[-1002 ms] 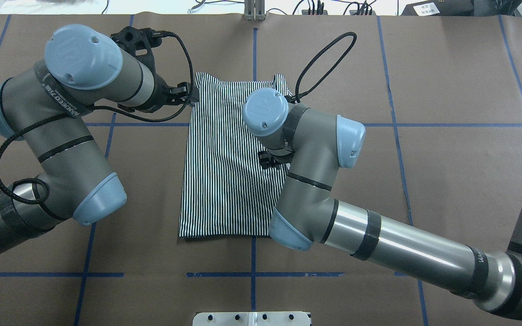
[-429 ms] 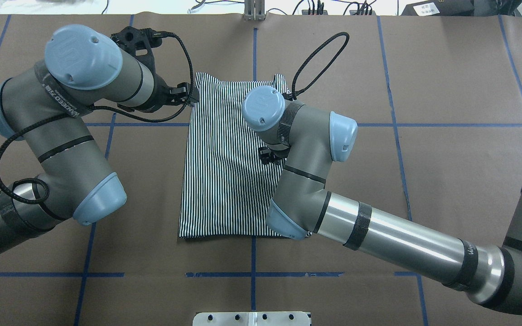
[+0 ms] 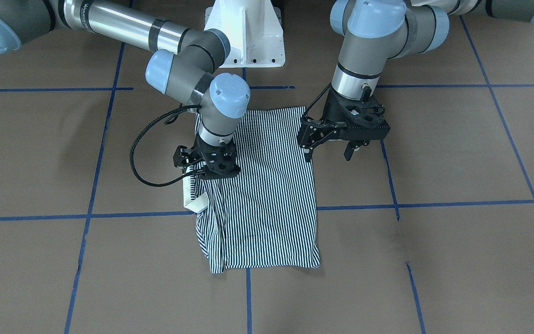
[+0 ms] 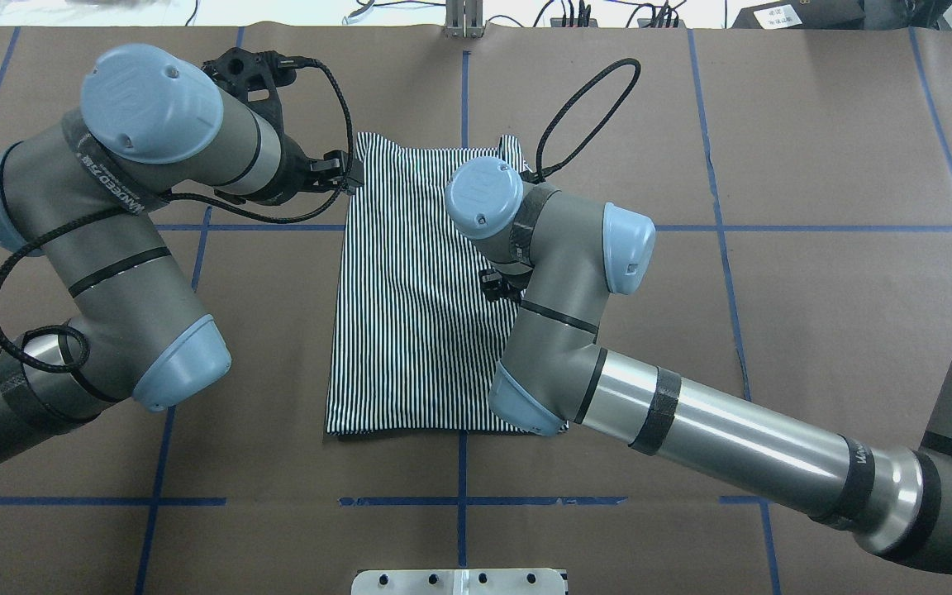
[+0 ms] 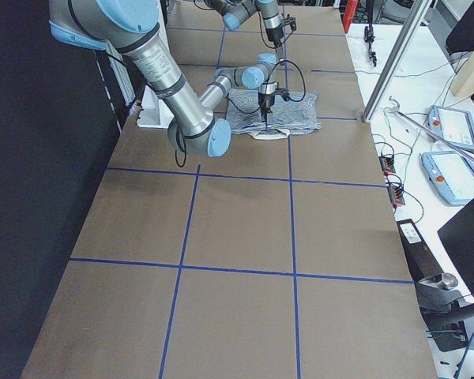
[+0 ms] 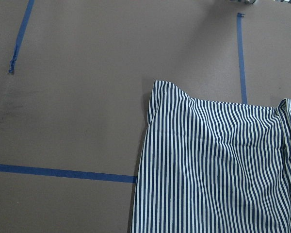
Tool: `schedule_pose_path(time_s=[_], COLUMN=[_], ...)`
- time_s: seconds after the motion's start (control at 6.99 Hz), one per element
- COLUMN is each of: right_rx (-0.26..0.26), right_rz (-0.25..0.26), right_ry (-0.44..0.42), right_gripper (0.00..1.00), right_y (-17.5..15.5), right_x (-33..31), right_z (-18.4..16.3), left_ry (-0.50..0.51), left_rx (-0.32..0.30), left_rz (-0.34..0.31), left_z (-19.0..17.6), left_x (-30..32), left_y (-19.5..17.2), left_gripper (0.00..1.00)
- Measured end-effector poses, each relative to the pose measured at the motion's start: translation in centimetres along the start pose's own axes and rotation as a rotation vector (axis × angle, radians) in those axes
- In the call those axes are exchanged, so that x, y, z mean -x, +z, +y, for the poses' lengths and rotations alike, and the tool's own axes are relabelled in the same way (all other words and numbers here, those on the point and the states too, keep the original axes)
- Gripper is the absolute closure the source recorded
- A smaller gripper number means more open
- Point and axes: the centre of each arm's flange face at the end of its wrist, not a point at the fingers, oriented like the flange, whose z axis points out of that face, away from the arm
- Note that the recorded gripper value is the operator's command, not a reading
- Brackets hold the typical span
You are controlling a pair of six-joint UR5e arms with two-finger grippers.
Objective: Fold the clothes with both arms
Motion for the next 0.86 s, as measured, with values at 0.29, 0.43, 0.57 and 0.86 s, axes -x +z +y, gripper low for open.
schedule_pose_path(time_s=[0.29, 0.43, 0.57, 0.86], right_rx=[0.005, 0.002, 0.001, -0.009], right_rz=[0.020, 0.028, 0.038, 0.038], right_ry=[-0.005, -0.013, -0.032, -0.061], right_gripper=[0.00, 0.00, 0.00, 0.00], right_y=[0.5, 0.3, 0.5, 0.4], right_x=[-1.8, -4.0, -7.9, -13.0], right_z=[-0.9, -2.1, -3.0, -3.3], left_ry=[0.001, 0.002, 0.003, 0.004], left_rx=[-0.001, -0.003, -0.005, -0.007], left_rz=[0.003, 0.008, 0.012, 0.021], left_z=[0.0, 0.0, -0.1, 0.0], left_x=[0.0, -0.1, -0.1, -0.4], left_y=[0.0, 0.0, 0.1, -0.2], left_gripper=[0.00, 0.00, 0.00, 0.00])
